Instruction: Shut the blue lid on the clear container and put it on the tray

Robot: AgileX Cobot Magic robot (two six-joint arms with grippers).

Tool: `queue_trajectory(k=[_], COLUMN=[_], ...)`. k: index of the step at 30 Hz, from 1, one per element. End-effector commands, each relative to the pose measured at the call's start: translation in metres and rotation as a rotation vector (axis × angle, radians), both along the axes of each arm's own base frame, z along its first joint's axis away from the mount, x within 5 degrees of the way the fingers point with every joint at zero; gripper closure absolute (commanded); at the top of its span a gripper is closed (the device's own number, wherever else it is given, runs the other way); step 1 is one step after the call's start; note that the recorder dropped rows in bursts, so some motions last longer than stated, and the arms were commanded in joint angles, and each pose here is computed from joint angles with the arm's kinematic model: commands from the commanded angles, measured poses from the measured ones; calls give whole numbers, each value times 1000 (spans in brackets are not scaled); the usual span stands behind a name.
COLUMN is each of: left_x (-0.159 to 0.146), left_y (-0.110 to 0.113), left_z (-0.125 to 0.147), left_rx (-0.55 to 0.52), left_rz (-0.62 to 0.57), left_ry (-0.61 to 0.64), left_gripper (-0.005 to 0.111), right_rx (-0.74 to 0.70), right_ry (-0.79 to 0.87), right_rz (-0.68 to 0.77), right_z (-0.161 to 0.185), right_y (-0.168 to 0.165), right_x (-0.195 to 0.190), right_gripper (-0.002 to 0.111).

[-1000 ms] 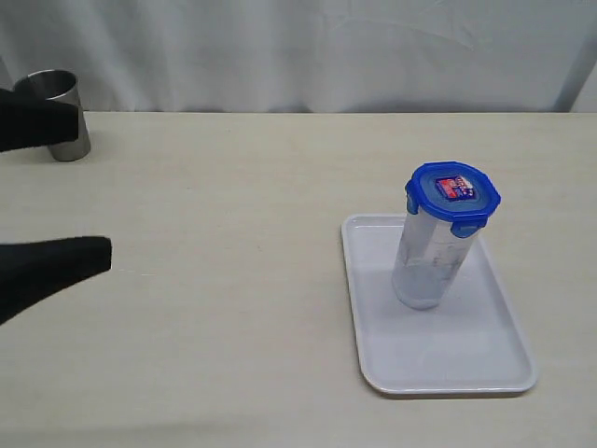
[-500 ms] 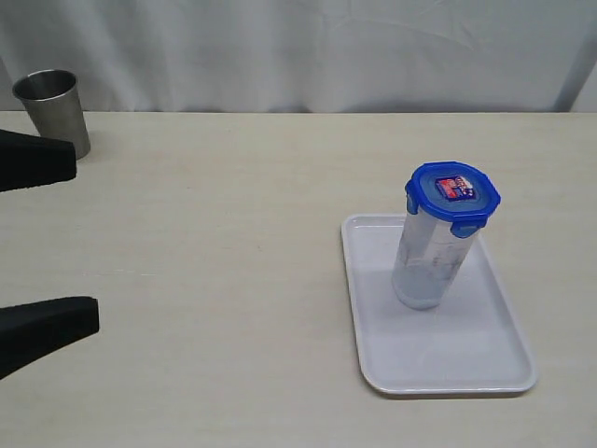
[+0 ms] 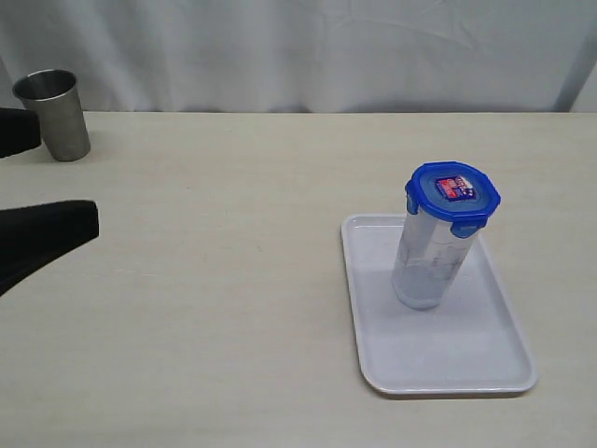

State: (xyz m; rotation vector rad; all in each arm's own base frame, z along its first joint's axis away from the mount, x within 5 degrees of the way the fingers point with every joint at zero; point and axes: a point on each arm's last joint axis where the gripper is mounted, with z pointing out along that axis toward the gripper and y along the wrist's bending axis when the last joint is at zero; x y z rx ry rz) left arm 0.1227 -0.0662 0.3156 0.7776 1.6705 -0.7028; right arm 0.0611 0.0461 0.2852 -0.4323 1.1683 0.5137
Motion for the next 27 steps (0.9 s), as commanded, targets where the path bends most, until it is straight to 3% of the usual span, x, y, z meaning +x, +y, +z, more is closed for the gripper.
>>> queue_trajectory(k=[1,8,13,17,21,27], left_x=[2,2,-5,-18,-31,-39], left_y=[2,3,12,26,34,46], left_z=[0,-5,-13,-21,-16,-26], left_rx=[-47,-68,-139,-202,-252,-328], left_rz=[52,87,238,441,527,672], left_ry=[48,28,-164,-316,-441,-479], left_gripper=[2,2,2,2,2,2], right_rx=[-5,-5,-5,-5,-5,-5], right_ry=[0,0,0,0,0,0], right_rz=[-6,-6,-6,-6,-6,-6], right_z=[-1,-1,-1,-1,-1,-1], right_y=[-1,-1,-1,-1,-1,-1], right_x=[0,0,0,0,0,0], right_gripper=[104,104,104,104,104,104])
